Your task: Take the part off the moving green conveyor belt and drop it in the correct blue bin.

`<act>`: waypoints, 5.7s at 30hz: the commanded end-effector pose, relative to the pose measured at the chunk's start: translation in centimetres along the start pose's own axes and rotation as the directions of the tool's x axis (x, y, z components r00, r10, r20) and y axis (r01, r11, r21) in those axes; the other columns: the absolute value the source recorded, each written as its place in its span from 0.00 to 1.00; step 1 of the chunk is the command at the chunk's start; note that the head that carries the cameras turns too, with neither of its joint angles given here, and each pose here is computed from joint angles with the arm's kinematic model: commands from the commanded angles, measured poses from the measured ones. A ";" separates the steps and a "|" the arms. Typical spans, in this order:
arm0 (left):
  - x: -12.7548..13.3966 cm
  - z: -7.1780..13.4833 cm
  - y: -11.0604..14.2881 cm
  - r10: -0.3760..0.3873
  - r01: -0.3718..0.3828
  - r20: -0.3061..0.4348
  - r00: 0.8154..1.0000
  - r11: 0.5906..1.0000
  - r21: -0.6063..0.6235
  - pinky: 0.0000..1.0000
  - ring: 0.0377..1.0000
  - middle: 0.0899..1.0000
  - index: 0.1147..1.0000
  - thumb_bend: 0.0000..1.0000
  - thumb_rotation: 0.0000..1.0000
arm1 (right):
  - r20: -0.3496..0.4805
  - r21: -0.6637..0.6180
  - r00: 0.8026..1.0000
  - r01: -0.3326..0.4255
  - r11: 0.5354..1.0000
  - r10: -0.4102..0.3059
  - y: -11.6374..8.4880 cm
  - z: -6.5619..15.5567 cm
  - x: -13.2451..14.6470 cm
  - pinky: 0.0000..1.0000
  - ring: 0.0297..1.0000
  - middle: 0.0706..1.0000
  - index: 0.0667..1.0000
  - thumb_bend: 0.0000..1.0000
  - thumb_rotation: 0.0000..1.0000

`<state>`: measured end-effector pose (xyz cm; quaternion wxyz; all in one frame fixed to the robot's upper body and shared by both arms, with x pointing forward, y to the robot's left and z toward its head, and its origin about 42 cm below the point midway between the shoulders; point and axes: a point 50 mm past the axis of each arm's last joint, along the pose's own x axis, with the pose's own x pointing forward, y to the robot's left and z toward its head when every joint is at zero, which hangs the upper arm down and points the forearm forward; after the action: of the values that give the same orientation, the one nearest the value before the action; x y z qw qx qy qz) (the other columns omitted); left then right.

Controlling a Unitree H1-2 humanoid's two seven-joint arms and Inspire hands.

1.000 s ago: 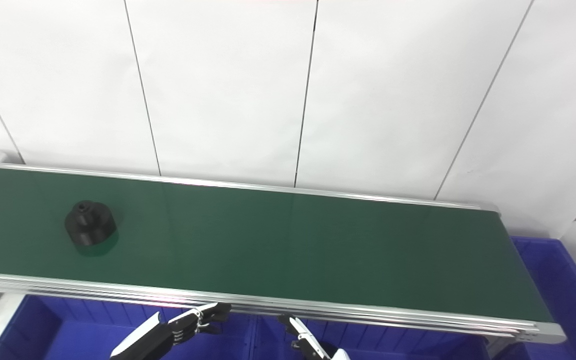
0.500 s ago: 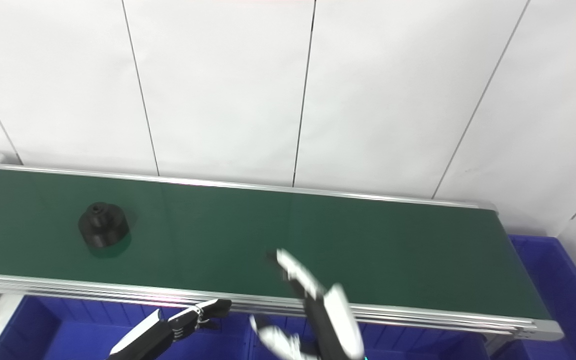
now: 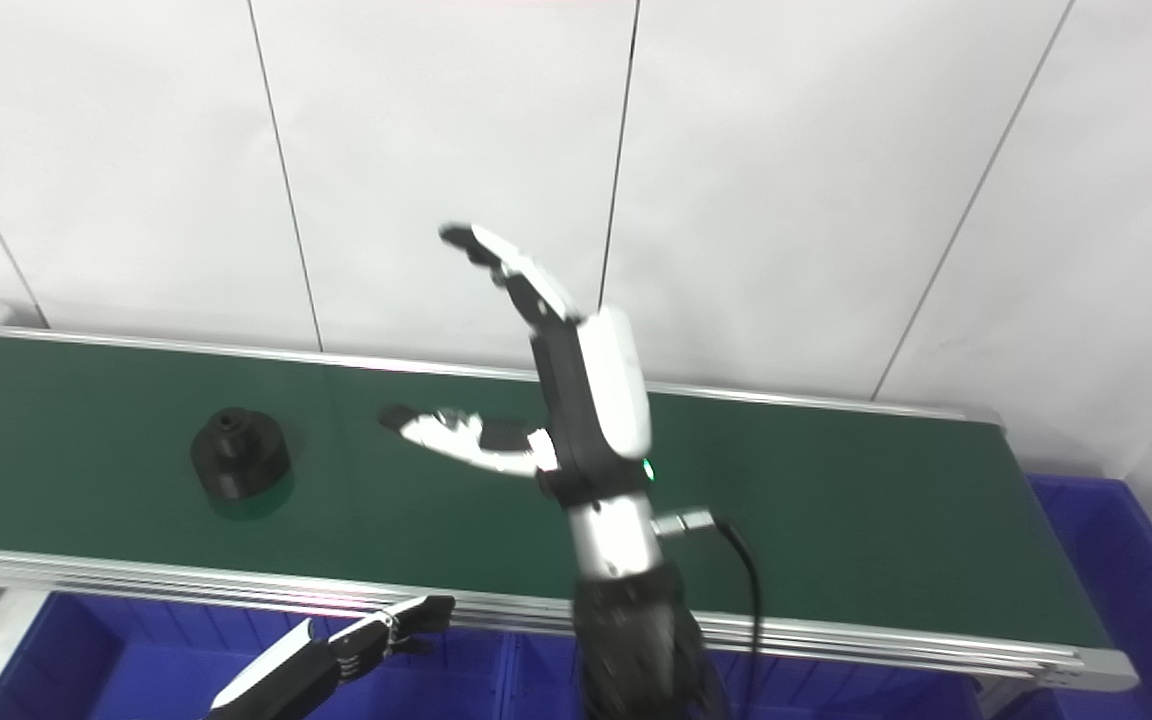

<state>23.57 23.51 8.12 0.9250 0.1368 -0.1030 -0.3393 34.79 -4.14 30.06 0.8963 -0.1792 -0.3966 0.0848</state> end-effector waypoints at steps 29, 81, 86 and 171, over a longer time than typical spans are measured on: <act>-0.3 1.1 0.0 0.000 -0.002 0.060 0.998 1.000 0.023 0.85 0.91 0.93 0.90 0.50 0.60 | -0.218 -0.122 0.965 -0.178 0.976 0.149 10.5 -9.8 6.6 0.78 0.88 0.90 0.91 0.95 0.24; -4.9 3.5 -0.5 0.070 -0.071 0.070 0.995 0.997 0.011 0.83 0.89 0.91 0.88 0.52 0.59 | -0.555 -0.314 0.763 -0.561 0.766 0.332 12.5 -17.2 -1.8 0.78 0.85 0.86 0.89 0.94 0.23; -5.3 3.8 -0.4 0.070 -0.071 0.070 0.995 0.997 0.012 0.83 0.89 0.91 0.88 0.52 0.59 | -0.558 -0.332 0.769 -0.551 0.766 0.312 12.6 -16.8 -1.0 0.75 0.82 0.85 0.86 0.92 0.24; 3.1 0.0 4.7 0.044 -0.037 0.116 0.992 0.997 -0.067 0.92 0.95 0.95 0.91 0.53 0.72 | -0.236 -0.510 0.972 -0.127 0.851 0.003 -2.5 -14.2 -2.5 0.40 0.44 0.47 0.49 0.50 0.00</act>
<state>27.49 25.22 8.64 0.9320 0.0797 -0.1112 -0.3357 43.78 -10.23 18.76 0.8521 -0.4431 -0.2785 0.0028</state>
